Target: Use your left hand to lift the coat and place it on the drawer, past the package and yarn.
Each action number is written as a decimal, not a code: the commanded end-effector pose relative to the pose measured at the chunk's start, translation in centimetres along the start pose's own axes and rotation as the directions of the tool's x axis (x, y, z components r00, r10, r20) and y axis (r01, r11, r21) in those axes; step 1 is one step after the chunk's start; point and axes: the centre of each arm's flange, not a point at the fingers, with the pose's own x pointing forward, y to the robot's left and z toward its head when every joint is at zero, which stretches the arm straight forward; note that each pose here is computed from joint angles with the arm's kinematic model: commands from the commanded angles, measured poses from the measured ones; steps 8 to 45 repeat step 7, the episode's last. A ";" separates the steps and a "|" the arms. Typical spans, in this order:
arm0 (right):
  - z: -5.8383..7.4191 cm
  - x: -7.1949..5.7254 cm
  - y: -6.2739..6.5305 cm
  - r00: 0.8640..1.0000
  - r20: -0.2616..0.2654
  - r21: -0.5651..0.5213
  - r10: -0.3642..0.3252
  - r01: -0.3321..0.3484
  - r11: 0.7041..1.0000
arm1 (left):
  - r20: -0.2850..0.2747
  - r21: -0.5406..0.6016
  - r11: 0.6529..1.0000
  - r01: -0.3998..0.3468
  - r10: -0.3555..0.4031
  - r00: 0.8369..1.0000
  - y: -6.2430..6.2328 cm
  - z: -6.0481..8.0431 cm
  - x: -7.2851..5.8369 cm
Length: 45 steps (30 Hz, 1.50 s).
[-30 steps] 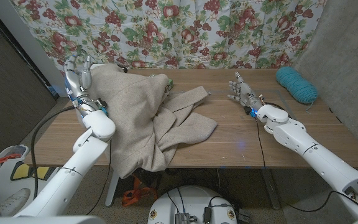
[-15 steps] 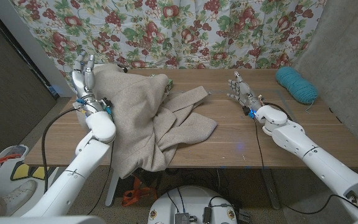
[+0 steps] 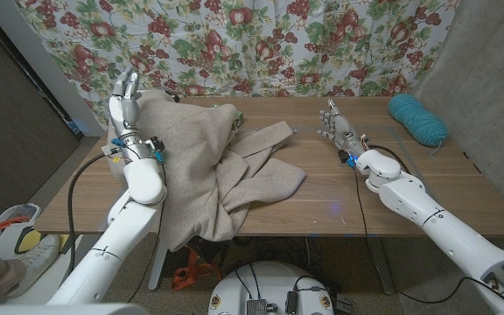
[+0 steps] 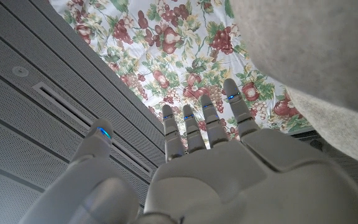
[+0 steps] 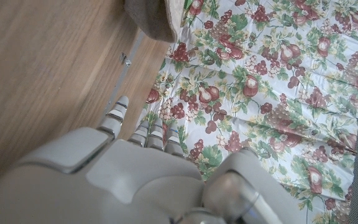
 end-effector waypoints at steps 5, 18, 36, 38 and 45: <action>-0.5 0.6 0.6 1.000 0.014 0.008 0.016 -0.016 1.000 | 0.018 -0.074 0.994 0.083 -0.081 0.997 0.1 2.4 -0.6; -0.4 0.7 0.5 1.000 0.016 0.006 0.018 -0.019 1.000 | 0.018 -0.078 0.994 0.082 -0.081 0.997 0.0 2.4 -0.7; -0.4 0.7 0.5 1.000 0.016 0.006 0.018 -0.019 1.000 | 0.018 -0.078 0.994 0.082 -0.081 0.997 0.0 2.4 -0.7; -0.4 0.7 0.5 1.000 0.016 0.006 0.018 -0.019 1.000 | 0.018 -0.078 0.994 0.082 -0.081 0.997 0.0 2.4 -0.7; -0.4 0.7 0.5 1.000 0.016 0.006 0.018 -0.019 1.000 | 0.018 -0.078 0.994 0.082 -0.081 0.997 0.0 2.4 -0.7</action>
